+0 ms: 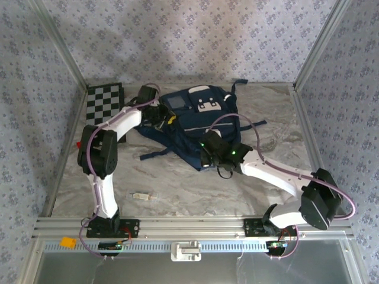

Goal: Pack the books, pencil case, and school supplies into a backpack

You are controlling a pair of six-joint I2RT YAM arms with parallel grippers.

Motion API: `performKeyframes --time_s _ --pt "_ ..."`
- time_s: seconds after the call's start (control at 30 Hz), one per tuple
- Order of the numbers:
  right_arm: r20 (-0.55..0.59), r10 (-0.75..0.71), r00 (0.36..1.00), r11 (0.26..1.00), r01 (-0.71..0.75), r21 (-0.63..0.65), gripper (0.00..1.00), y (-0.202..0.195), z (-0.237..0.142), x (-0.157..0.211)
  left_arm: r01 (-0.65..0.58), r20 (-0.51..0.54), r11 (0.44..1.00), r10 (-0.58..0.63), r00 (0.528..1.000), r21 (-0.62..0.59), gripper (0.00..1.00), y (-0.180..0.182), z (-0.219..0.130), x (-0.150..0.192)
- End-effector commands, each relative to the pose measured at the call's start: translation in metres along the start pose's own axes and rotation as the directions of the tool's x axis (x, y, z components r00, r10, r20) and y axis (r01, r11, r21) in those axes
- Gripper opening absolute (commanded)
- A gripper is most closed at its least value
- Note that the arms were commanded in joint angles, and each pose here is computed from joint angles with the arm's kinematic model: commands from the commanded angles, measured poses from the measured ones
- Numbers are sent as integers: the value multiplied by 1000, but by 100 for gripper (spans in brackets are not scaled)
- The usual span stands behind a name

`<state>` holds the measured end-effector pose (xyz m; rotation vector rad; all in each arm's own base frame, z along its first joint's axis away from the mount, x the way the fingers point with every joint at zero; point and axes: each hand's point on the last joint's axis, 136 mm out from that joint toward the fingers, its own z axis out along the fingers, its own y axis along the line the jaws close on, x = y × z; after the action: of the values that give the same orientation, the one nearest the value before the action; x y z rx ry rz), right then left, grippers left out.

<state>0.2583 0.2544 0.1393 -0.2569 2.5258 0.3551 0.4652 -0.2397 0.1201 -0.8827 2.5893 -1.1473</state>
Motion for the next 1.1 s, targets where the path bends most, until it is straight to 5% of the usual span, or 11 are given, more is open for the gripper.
performKeyframes --time_s 0.0,0.13,0.27,0.43,0.7,0.93,1.07 --pt "-75 -188 979 975 178 -130 0 49 0 13 -179 72 971 169 983 157 8 -56 -9 -34" --pt "-66 -169 983 982 163 -95 0 57 16 0 -207 51 964 201 978 168 32 -48 -20 -24" --pt "-64 -136 989 989 132 -62 0 42 32 3 -160 90 981 151 984 107 42 -7 -48 -7" --pt "-53 -105 993 992 101 -81 0 39 40 0 -4 57 986 -5 998 166 43 28 -46 44" --pt "-59 -101 993 991 95 -89 0 39 45 6 43 -11 989 -42 999 140 39 29 -19 96" --pt "-46 -94 995 995 91 -49 0 31 43 2 131 71 991 -132 989 14 38 78 -23 101" --pt "-42 -97 994 994 95 -59 0 32 44 4 126 67 992 -127 990 23 37 76 -24 108"
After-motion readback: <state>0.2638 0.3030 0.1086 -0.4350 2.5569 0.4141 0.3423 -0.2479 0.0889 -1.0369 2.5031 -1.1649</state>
